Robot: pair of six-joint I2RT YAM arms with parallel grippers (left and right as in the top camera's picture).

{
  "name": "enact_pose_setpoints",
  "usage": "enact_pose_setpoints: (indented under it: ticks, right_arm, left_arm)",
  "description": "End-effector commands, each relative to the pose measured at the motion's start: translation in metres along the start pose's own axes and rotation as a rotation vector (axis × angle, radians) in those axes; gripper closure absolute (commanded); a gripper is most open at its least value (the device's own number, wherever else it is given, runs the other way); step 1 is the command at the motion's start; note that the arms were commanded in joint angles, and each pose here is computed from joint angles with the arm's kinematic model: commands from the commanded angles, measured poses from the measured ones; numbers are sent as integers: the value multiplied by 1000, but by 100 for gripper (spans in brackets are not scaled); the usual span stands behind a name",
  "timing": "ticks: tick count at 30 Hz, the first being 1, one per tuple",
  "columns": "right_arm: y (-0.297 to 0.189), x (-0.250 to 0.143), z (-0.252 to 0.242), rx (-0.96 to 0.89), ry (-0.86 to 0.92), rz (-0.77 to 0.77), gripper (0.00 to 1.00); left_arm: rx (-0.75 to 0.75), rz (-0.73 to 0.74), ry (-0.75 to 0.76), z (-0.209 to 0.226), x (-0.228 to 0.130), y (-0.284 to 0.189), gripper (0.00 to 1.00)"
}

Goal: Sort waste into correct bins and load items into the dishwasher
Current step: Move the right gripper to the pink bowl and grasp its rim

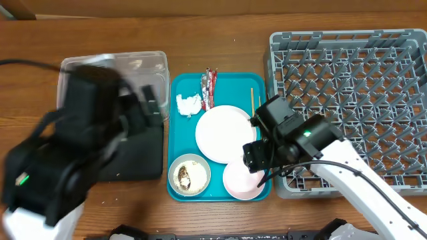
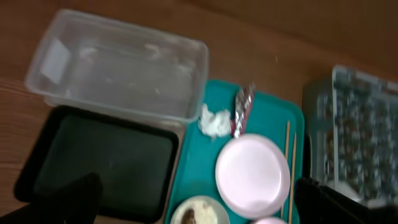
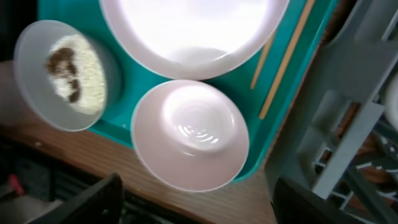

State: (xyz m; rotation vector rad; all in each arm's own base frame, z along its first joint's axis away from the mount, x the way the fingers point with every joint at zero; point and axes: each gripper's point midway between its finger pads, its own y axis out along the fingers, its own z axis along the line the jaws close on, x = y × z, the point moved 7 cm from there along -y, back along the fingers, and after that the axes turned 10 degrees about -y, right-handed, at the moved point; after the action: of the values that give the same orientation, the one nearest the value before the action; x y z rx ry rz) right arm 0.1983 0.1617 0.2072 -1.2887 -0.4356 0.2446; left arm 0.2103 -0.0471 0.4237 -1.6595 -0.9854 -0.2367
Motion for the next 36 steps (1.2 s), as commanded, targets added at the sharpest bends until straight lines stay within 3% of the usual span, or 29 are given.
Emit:
enact_pose_setpoints:
  ticks: [1, 3, 14, 16, 21, 27, 32, 36]
  right_arm:
    - [22, -2, -10, -62, 23, 20, 22]
    - [37, -4, -10, -48, -17, 55, 29]
    - [86, -6, -17, -59, -47, 226, 43]
    - [90, -6, -18, -60, -49, 236, 51]
    - [96, -7, -18, -57, -58, 257, 54]
    - [97, -5, -17, -43, -66, 251, 68]
    - [106, -10, -14, -41, -87, 246, 71]
    - [111, -14, -14, -45, -67, 245, 89]
  left_arm:
    - [24, -85, -81, 19, 12, -19, 0]
    - [33, -100, -99, 24, 14, -23, 0]
    - [66, -60, -90, 22, 13, -10, 0]
    - [73, -52, -88, 21, 14, -6, 0]
    - [90, -31, -83, 18, 15, 3, 0]
    - [113, -4, -76, 15, 16, 16, 0]
    - [127, 50, -64, 12, 14, 29, 0]
    - [157, 103, -49, 15, 8, 34, 0]
